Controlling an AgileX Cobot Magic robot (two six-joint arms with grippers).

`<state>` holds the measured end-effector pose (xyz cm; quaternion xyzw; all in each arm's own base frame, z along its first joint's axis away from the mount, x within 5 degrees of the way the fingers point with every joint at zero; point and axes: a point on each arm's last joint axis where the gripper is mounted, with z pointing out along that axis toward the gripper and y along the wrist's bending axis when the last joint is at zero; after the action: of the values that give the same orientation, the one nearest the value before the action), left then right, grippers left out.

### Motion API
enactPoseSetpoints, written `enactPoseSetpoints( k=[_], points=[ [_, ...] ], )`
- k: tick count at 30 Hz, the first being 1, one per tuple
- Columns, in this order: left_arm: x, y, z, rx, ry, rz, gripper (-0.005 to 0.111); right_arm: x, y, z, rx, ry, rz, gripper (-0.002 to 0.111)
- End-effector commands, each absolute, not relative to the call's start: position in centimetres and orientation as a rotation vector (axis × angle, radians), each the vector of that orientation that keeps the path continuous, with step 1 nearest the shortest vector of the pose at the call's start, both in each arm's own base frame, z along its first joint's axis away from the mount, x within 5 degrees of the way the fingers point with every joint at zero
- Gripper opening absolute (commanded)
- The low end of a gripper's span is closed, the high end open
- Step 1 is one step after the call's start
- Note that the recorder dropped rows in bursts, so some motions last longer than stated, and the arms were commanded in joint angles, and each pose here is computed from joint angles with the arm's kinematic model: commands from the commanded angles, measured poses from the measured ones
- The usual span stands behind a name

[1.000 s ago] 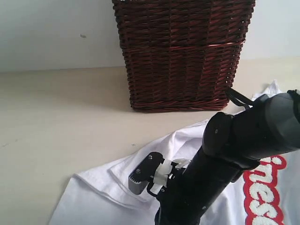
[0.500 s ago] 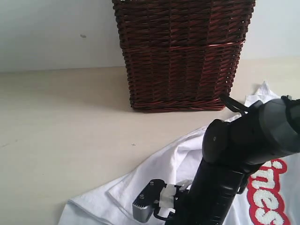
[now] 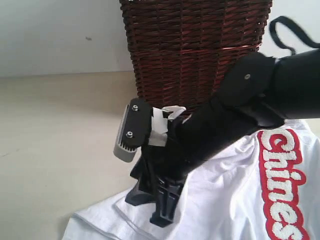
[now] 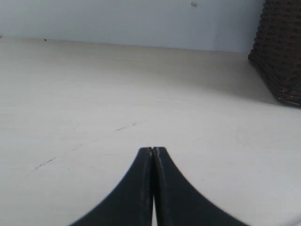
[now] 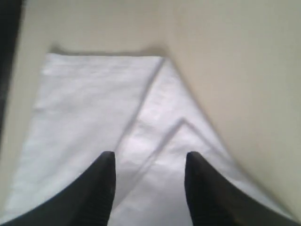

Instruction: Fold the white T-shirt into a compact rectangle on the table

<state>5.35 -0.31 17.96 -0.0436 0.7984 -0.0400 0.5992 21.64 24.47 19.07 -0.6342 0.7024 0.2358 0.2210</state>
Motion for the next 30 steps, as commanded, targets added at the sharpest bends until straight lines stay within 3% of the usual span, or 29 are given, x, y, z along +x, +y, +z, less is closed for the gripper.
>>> enactPoseSetpoints(
  k=[1,7,21,30],
  points=[
    [5.3,-0.3,18.1,-0.101,1.841,-0.102,0.000,24.8,26.6,16.0,-1.715,1.985,0.575,0.049],
    [5.3,-0.3,18.1,-0.101,1.841,-0.102,0.000,25.6,28.3,13.9,-1.710,2.133,0.731,0.049],
    [5.3,-0.3,18.1,-0.101,1.841,-0.102,0.000,26.0,27.6,9.4,-1.829,2.206,0.605,0.044],
    [5.3,-0.3,18.1,-0.101,1.841,-0.102,0.000,26.5,27.5,9.2,-1.845,2.165,0.520,0.004]
  ],
)
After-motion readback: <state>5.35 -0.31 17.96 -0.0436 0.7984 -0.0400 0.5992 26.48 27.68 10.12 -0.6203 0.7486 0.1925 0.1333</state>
